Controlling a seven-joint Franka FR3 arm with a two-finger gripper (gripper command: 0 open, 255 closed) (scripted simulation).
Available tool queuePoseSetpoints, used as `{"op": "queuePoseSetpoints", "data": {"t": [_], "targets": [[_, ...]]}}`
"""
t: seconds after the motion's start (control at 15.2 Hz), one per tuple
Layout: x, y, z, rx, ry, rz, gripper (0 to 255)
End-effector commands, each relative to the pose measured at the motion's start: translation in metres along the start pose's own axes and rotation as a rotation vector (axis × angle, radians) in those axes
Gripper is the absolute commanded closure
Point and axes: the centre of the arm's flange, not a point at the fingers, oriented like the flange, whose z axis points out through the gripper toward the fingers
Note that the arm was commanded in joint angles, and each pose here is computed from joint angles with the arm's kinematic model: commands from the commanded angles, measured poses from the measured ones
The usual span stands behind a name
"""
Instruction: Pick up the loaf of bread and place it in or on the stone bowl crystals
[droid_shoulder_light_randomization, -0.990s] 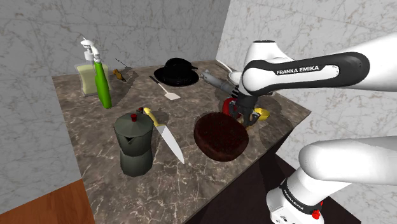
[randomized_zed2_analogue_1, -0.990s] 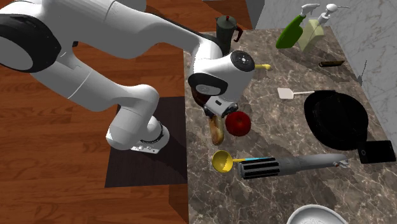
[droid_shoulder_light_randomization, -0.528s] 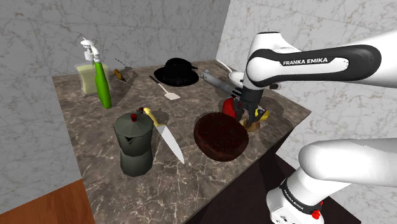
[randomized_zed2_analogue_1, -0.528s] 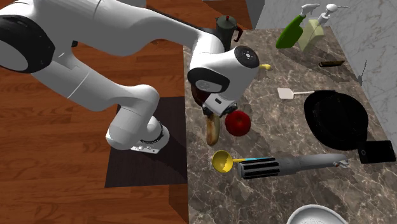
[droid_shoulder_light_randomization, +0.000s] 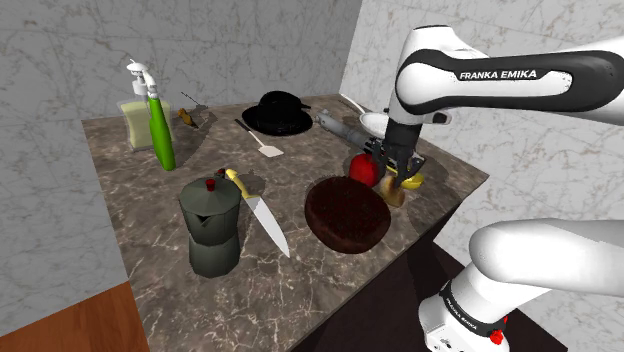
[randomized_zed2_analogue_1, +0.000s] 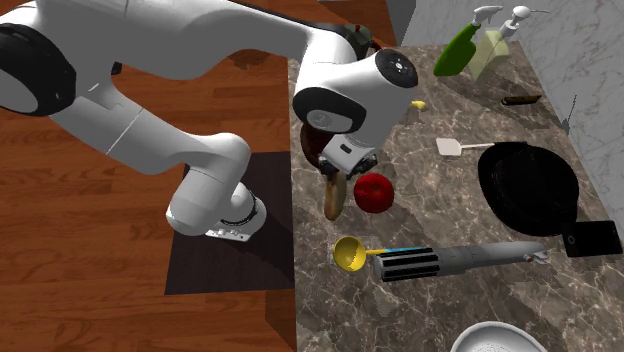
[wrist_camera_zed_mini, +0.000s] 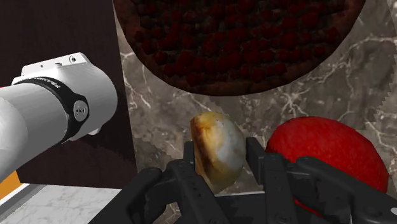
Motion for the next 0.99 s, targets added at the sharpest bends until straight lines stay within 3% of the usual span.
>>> {"op": "queuePoseSetpoints", "data": {"t": [0.0, 0.92], "targets": [[0.0, 0.002, -0.01, 0.0, 0.0, 0.0, 255], [0.004, 0.012, -0.083, 0.0, 0.0, 0.0, 255]]}}
